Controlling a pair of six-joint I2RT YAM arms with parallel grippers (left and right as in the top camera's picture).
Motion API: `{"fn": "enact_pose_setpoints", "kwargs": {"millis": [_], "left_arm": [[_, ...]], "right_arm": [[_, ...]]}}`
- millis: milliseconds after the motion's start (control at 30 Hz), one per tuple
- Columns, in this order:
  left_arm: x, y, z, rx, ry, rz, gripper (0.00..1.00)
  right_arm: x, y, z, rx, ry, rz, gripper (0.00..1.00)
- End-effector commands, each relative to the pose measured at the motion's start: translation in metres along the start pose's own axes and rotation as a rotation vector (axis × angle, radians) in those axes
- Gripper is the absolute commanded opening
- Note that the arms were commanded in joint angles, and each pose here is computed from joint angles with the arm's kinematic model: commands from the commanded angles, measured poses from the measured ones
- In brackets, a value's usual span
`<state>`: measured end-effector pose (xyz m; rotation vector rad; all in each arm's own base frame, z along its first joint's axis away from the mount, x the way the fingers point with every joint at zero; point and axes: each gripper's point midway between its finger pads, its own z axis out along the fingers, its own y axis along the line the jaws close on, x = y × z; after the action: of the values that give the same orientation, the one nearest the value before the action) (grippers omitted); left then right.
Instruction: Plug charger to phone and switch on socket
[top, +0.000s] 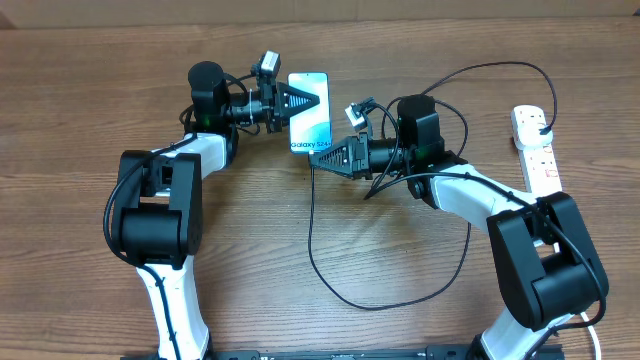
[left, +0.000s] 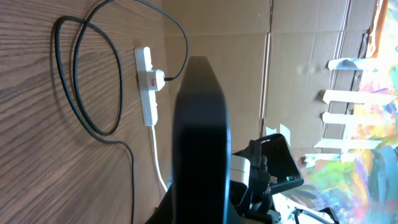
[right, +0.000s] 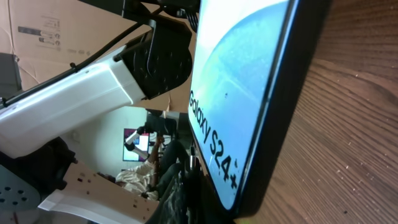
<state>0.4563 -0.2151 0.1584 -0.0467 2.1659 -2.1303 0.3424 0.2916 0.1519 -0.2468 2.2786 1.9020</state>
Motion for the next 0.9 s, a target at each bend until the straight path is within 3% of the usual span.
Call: {"fn": "enact_pose_setpoints", "kwargs": {"millis": [0,367,867], "left_arm": [[0.015,-0.01,0.015,0.016,0.089,0.062,0.05],[-0.007,-0.008,-0.005,0.006,-0.012,0.005,0.05],[-0.009,-0.008,-0.008,0.005,-0.024,-0.002,0.04]], "right_arm": [[-0.007,-0.008,-0.003,0.025,-0.034,0.015,0.04],[0.004,-0.004,-0.003,-0.005,0.021,0.01,0.04],[0.003,-0.007,-0.001,0.01,0.011,0.01,0.04]]}}
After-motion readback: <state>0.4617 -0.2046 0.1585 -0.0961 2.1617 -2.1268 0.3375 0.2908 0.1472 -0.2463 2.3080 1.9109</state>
